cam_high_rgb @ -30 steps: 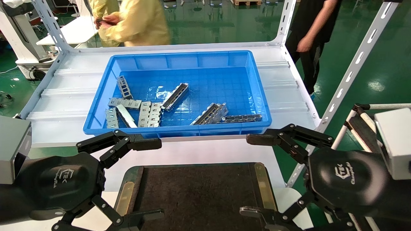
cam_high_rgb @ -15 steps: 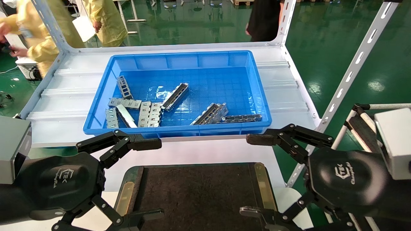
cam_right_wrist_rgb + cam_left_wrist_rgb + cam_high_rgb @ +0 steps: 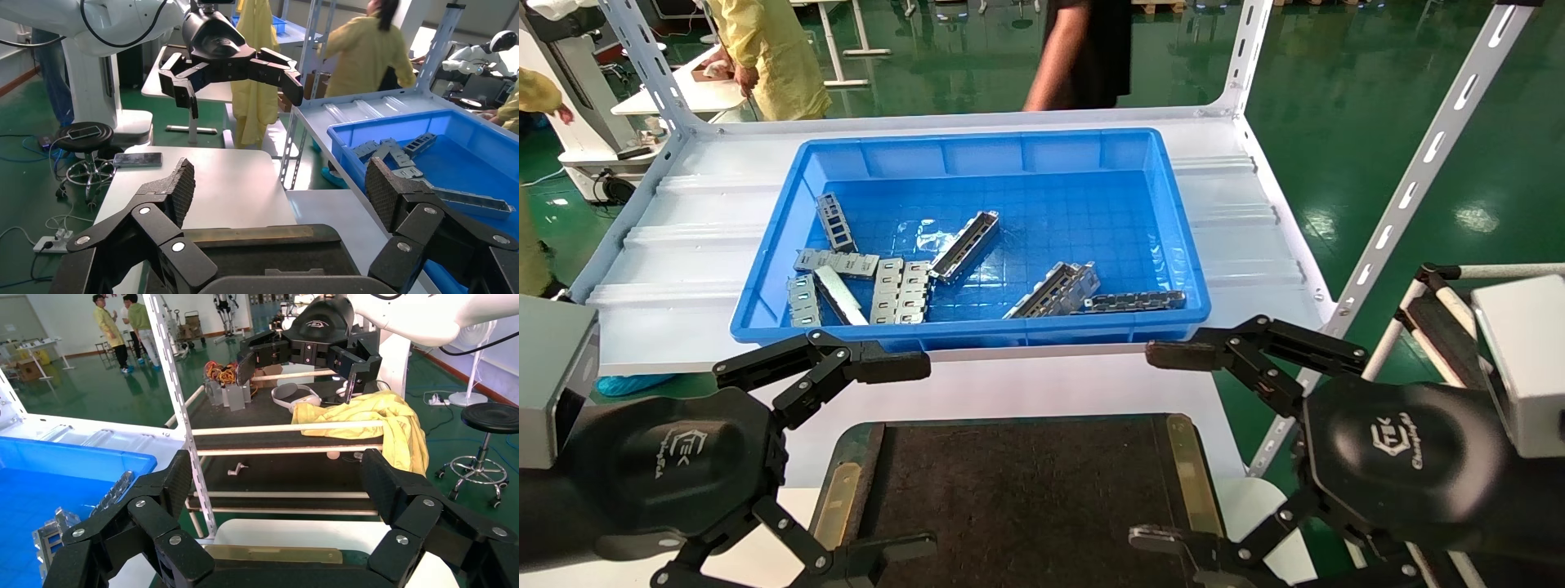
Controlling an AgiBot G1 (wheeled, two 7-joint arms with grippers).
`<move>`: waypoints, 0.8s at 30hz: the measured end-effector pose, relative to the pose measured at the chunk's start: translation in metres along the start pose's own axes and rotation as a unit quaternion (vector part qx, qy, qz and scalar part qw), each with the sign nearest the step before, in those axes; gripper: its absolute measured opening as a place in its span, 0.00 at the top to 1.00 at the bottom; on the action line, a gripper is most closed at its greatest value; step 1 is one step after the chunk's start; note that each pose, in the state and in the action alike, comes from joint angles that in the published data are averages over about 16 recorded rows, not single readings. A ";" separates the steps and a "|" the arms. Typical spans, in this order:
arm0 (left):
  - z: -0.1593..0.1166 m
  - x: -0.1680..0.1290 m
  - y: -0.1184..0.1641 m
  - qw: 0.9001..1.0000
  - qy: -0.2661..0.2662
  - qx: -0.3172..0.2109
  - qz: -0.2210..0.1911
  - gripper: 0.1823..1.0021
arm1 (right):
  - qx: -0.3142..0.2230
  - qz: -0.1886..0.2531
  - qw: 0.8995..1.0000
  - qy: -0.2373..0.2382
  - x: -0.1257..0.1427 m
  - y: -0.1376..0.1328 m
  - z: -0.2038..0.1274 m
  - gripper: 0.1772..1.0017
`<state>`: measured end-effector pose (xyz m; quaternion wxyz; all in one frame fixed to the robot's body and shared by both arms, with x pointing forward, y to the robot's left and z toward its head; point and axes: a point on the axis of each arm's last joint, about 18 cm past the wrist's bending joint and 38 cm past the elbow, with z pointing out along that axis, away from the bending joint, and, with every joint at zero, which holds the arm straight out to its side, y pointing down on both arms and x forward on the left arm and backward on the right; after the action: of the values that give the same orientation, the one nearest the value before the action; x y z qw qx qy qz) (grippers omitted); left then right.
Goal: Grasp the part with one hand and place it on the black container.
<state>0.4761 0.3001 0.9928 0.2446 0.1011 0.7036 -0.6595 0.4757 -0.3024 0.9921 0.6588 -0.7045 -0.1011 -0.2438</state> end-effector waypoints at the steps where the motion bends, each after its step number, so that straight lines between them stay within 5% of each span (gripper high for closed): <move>1: 0.000 0.000 0.000 1.000 0.000 0.000 0.000 0.00 | 0.000 0.000 1.000 0.000 0.000 0.000 0.000 0.00; 24: 0.011 -0.035 0.004 0.997 -0.070 -0.004 0.012 0.00 | 0.000 0.000 1.000 0.000 0.000 0.000 0.000 0.00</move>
<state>0.5106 0.2958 1.0061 0.3020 0.0622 0.6861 -0.6589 0.4758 -0.3025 0.9921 0.6589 -0.7045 -0.1011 -0.2438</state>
